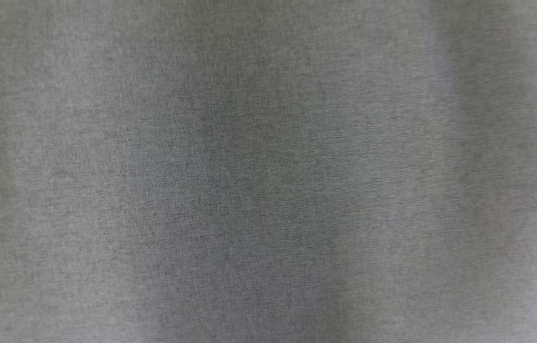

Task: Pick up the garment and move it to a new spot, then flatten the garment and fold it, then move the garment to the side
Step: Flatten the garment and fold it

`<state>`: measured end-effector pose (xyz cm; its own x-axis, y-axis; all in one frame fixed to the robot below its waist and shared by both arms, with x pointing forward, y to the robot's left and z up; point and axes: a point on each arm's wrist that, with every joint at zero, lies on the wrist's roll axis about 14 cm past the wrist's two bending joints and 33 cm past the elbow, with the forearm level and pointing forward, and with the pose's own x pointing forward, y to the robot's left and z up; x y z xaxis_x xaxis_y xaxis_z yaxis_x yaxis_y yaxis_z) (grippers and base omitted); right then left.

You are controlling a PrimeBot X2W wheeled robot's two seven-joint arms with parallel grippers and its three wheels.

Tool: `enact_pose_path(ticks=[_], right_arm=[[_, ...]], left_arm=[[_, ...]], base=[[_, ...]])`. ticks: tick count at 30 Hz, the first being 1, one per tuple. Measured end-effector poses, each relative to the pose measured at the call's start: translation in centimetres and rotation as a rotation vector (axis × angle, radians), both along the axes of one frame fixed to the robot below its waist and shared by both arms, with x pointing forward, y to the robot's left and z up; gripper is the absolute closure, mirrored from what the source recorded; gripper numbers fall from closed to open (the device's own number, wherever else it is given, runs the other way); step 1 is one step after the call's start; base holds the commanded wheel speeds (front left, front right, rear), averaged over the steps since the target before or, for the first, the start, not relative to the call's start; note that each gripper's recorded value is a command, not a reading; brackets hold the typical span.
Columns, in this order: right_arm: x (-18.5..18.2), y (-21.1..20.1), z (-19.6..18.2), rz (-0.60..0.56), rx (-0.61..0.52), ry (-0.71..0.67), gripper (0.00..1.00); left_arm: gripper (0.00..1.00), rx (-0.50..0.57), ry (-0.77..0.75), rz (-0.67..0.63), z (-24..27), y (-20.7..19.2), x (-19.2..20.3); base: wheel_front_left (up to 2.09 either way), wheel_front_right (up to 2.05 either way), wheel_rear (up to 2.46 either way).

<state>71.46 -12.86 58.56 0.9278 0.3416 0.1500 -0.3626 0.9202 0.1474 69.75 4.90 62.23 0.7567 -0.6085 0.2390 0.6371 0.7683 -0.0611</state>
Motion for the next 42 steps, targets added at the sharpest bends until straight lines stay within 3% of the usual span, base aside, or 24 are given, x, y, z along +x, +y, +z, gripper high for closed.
enact_pose_path(ticks=[8, 20, 22, 28, 35, 42], right_arm=[[-7.4, -1.0, -7.0, 0.053, 0.012, 0.142, 1.0], [-19.7, -3.0, -12.5, 0.071, 0.045, 0.323, 1.0], [-21.7, -3.2, -13.0, 0.065, 0.064, 0.346, 1.0], [-27.3, -3.9, -14.6, 0.044, 0.092, 0.41, 1.0], [-33.2, -5.1, -16.0, -0.012, 0.144, 0.471, 1.0], [-34.6, -5.9, -14.8, -0.052, 0.166, 0.442, 1.0]], left_arm=[[1.0, -0.067, 0.102, -0.008, -5.6, 1.3, -6.1], [1.0, -0.071, 0.231, -0.015, -11.6, -0.1, -19.2], [1.0, -0.033, 0.253, -0.032, -12.9, -0.5, -21.7], [1.0, -0.049, 0.341, -0.027, -14.9, -1.2, -27.4], [1.0, -0.043, 0.375, -0.004, -15.5, -0.6, -31.6], [1.0, -0.057, 0.359, -0.002, -14.7, -0.6, -33.2]], base=[[0.0, 0.0, 0.0], [0.0, 0.0, 0.0], [0.0, 0.0, 0.0], [0.0, 0.0, 0.0], [0.0, 0.0, 0.0], [0.0, 0.0, 0.0]])
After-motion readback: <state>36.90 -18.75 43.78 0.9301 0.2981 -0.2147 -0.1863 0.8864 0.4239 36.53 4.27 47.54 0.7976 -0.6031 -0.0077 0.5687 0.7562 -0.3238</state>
